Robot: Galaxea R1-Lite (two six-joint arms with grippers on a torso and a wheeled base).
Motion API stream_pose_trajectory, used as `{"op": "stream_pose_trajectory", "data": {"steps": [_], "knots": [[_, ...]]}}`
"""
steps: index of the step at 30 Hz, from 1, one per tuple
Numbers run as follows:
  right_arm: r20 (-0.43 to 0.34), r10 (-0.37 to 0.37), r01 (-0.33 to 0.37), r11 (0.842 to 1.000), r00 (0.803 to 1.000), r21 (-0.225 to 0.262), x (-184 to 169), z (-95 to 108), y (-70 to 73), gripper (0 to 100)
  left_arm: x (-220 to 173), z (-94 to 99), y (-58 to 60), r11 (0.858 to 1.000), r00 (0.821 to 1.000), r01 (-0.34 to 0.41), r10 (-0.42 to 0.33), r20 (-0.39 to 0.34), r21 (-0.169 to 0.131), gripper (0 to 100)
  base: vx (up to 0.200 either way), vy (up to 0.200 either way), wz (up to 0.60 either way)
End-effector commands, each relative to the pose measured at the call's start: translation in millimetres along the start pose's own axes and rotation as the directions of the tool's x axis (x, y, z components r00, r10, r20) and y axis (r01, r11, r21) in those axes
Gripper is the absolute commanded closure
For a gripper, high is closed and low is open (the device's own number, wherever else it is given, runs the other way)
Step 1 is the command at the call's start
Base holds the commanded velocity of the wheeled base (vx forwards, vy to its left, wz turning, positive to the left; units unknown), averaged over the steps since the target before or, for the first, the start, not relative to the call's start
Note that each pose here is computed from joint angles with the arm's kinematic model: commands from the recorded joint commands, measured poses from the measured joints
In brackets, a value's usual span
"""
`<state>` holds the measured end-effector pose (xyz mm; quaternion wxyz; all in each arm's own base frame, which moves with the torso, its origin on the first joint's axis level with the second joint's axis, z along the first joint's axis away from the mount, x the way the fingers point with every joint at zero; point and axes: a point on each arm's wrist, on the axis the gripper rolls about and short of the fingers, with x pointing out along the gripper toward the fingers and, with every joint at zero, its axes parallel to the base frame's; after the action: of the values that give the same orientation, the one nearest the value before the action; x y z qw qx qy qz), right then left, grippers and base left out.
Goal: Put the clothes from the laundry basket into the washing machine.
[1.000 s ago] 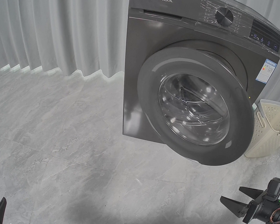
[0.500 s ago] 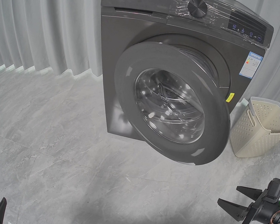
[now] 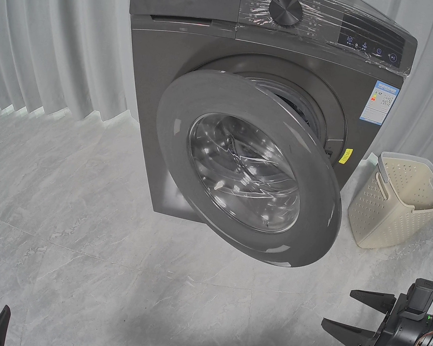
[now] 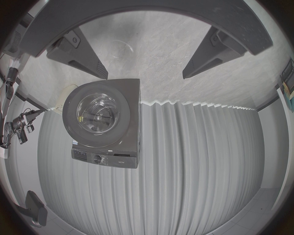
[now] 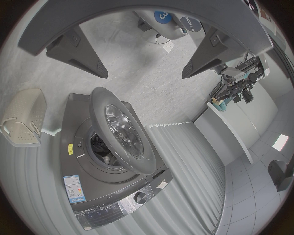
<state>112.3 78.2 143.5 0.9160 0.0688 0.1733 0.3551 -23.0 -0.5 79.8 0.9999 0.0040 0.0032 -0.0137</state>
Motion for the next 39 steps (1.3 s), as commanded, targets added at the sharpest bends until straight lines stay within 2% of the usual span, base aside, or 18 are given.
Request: {"op": "stream_pose_trajectory", "data": {"steps": [1, 7, 15, 17, 19, 20, 21, 22, 23, 25, 27, 30, 33, 36, 37, 38, 39], "knots": [[-0.014, 0.011, -0.011, 1.000, 1.000, 0.001, 3, -1, 0.7, 0, 0, -4.4, 0.0, 1.000, 1.000, 0.000, 0.000, 0.000, 0.000, 0, 0.200, 0.000, 0.00], [-0.008, 0.023, -0.023, 1.000, 1.000, 0.003, 19, 11, 0.7, 0, 0, -4.4, 0.0, 1.000, 1.000, 0.000, 0.000, 0.000, 0.000, 0, 0.200, 0.000, 0.00], [0.050, 0.016, -0.015, 1.000, 0.999, -0.008, 35, 22, -2.5, 0, 0, -4.4, 0.0, 1.000, 1.000, 0.000, 0.000, 0.000, 0.000, 0, 0.000, 0.000, 0.00], [0.081, -0.013, 0.013, 1.000, 0.997, -0.006, 36, 28, -6.9, 0, 0, -4.4, 0.0, 1.000, 1.000, 0.000, 0.000, 0.000, 0.000, 0, 0.000, 0.000, 0.00], [0.117, -0.071, 0.072, 0.997, 0.991, -0.001, 34, 35, -16.8, 0, 0, -4.8, 0.0, 1.000, 1.000, 0.000, 0.000, -0.001, 0.000, 0, 0.000, 0.000, 0.00], [0.117, -0.071, 0.072, 0.997, 0.991, -0.001, 34, 35, -16.8, 0, 0, -4.8, 0.0, 1.000, 1.000, 0.000, 0.000, -0.001, 0.000, 0, 0.000, 0.000, 0.00], [0.153, -0.136, 0.136, 0.991, 0.979, 0.007, 32, 43, -27.0, 0, 0, -4.8, 0.0, 1.000, 1.000, 0.000, 0.000, -0.001, 0.000, 0, 0.000, 0.000, 0.00], [0.169, -0.162, 0.162, 0.987, 0.972, 0.012, 31, 47, -31.3, 0, 0, -4.8, 0.0, 1.000, 1.000, 0.000, 0.000, -0.001, 0.000, 0, 0.000, 0.000, 0.00], [0.169, -0.162, 0.162, 0.987, 0.972, 0.012, 31, 47, -31.3, 0, 0, -4.8, 0.0, 1.000, 1.000, 0.000, 0.000, -0.001, 0.000, 0, 0.000, 0.000, 0.00], [0.197, -0.203, 0.203, 0.979, 0.959, 0.020, 27, 52, -37.7, 0, 0, -4.8, 0.0, 1.000, 1.000, 0.000, 0.000, -0.001, 0.000, 0, 0.000, 0.000, 0.00], [0.193, -0.214, 0.214, 0.977, 0.958, 0.024, 26, 50, -38.4, 0, 0, -4.4, 0.0, 1.000, 1.000, 0.000, 0.000, 0.000, 0.000, 0, 0.000, 0.000, 0.00], [0.156, -0.216, 0.215, 0.976, 0.964, 0.022, 25, 39, -35.6, 0, 0, -4.8, 0.0, 1.000, 1.000, -0.003, 0.003, -0.001, 0.000, 0, 0.000, -0.133, 0.00], [0.115, -0.190, 0.192, 0.981, 0.975, -0.013, 23, 26, -28.7, 0, 0, -4.8, 0.0, 1.000, 1.000, -0.003, 0.003, -0.001, -0.002, 0, 0.000, -0.200, 0.00], [0.081, -0.139, 0.141, 0.990, 0.987, -0.023, 23, 16, -20.5, 0, 0, -4.8, 0.0, 1.000, 1.000, -0.003, 0.003, -0.001, -0.002, 0, 0.000, -0.200, 0.00], [0.074, -0.093, 0.096, 0.995, 0.993, -0.029, 21, 14, -12.7, 0, 0, -4.8, 0.0, 1.000, 1.000, -0.003, 0.003, -0.001, -0.002, 0, 0.000, -0.200, 0.00], [0.073, -0.089, 0.091, 0.995, 0.993, -0.029, 21, 13, -12.1, 0, 0, -4.8, 0.0, 1.000, 1.000, -0.003, 0.003, -0.001, -0.002, 0, 0.000, -0.200, 0.00], [0.064, -0.047, 0.049, 0.998, 0.997, -0.036, 21, 11, -5.8, 0, 0, -4.8, -0.1, 1.000, 1.000, -0.001, 0.001, -0.001, -0.002, 0, 0.000, -0.200, 0.00]]}}
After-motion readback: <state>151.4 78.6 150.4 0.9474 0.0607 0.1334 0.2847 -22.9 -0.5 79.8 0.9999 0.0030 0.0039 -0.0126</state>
